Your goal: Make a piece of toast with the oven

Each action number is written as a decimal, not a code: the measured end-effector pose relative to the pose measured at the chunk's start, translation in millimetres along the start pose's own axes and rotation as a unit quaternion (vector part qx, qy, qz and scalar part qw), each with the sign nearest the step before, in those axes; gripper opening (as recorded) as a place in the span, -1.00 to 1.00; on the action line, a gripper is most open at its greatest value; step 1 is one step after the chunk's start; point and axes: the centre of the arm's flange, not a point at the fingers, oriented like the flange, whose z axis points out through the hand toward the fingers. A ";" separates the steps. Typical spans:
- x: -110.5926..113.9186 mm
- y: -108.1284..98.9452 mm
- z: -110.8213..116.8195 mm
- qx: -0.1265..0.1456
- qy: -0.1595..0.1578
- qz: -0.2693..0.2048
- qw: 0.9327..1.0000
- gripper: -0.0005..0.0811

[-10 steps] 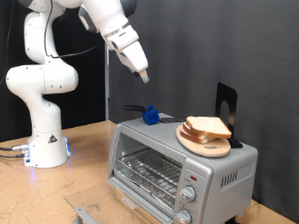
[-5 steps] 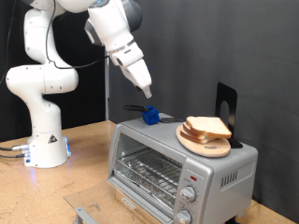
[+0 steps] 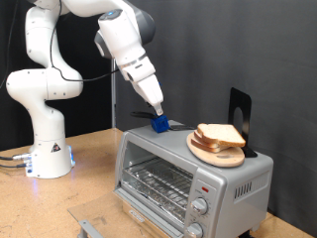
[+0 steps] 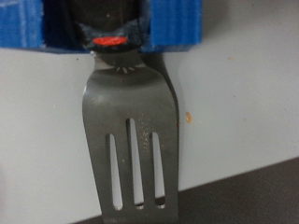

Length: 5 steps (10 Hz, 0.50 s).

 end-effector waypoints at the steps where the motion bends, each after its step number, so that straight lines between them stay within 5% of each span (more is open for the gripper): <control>1: -0.1 1.0 5.0 -0.002 -0.001 0.001 1.000 0.99; 5: -0.9 5.7 21.1 -0.003 -0.008 0.006 1.000 0.99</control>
